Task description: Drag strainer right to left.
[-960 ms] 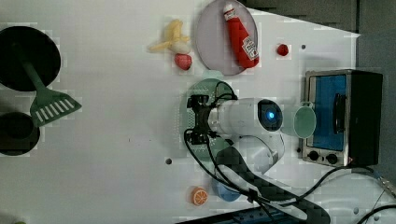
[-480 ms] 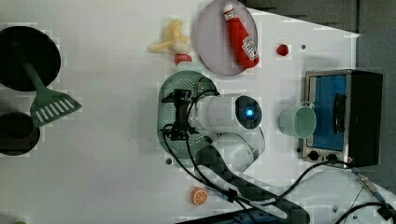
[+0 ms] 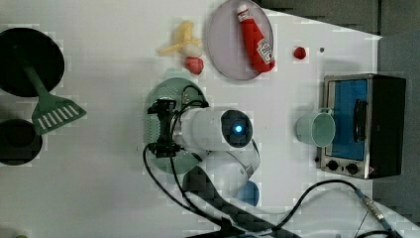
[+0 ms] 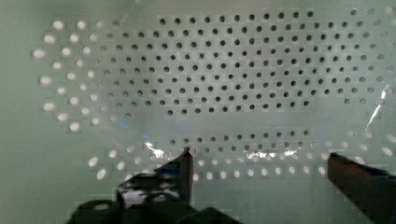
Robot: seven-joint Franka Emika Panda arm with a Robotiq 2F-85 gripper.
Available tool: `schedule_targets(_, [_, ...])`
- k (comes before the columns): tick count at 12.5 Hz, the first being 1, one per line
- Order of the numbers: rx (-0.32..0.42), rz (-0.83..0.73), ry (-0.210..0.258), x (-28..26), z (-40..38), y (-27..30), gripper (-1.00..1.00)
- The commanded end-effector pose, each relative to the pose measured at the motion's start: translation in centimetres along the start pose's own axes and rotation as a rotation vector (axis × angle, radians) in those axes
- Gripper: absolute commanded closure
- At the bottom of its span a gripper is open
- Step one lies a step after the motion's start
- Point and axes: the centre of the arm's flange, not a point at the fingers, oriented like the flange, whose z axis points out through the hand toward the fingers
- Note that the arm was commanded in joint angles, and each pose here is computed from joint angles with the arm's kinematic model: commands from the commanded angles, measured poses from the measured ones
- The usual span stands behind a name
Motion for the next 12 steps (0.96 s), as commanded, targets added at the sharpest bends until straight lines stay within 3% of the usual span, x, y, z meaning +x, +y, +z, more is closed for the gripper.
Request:
schedule_targets(1, [0.030, 0.041, -0.011, -0.9, -0.7, -0.5, -1.00])
schedule_targets(3, [0.030, -0.020, -0.001, -1.1, -2.7, -0.7, -1.00])
schedule_targets(7, [-0.018, -0.252, 0.081, 1.0, -11.4, -2.1, -1.00])
schedule_targets(12, [-0.040, -0.452, 0.144, 9.0, -27.0, -3.9, -1.00])
